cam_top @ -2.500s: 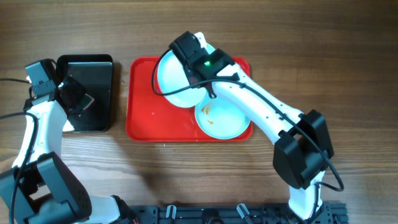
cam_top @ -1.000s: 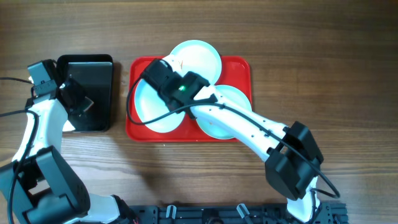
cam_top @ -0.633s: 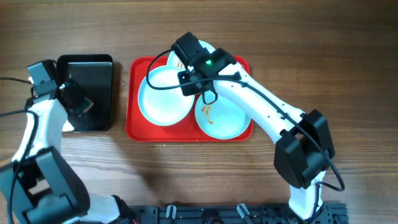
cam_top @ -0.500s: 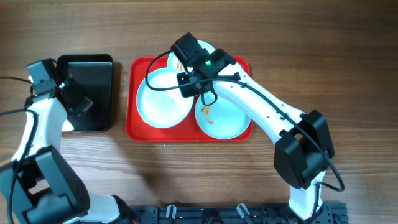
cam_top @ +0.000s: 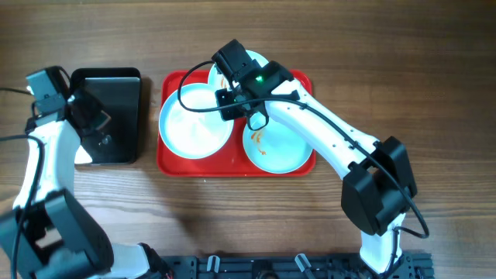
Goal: Clean dirty plates on tray and stack at the side
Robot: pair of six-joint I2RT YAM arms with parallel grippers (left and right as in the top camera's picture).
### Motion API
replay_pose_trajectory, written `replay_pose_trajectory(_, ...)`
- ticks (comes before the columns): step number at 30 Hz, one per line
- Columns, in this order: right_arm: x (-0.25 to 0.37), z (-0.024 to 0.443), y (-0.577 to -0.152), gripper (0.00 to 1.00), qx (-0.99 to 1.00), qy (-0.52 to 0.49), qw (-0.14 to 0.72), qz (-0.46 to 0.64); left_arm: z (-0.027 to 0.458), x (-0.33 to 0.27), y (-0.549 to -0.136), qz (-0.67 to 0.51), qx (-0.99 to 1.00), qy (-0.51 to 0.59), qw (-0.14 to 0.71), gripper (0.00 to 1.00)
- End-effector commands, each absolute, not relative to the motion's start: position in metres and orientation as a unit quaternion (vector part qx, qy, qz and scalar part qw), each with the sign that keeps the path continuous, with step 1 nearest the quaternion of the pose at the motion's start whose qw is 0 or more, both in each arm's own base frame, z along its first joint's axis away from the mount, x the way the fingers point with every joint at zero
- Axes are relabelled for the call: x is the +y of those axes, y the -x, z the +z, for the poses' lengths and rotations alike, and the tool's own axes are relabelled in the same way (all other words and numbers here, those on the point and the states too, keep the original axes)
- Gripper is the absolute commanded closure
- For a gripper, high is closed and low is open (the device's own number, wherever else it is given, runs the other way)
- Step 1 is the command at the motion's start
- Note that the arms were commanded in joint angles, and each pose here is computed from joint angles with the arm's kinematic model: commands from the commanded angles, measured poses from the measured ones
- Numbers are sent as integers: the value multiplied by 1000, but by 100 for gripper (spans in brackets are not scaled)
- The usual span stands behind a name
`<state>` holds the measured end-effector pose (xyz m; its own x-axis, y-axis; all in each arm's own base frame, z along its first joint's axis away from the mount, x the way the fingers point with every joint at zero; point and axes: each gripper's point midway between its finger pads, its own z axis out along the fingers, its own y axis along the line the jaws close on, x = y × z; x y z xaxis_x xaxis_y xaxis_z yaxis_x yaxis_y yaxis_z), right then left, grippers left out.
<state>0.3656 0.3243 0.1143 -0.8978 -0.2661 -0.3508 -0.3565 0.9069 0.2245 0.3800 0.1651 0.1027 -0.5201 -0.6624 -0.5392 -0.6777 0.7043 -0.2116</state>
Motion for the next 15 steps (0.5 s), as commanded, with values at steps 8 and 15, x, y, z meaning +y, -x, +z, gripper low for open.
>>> replay_pose_trajectory(8, 335, 87, -346, 96, 960, 151, 126, 199, 86, 168, -374, 19, 880, 387, 275, 96)
replay_pose_trajectory(15, 331, 60, -342, 80, 965, 116, 121, 202, 117, 164, -378, 5, 871, 379, 313, 96)
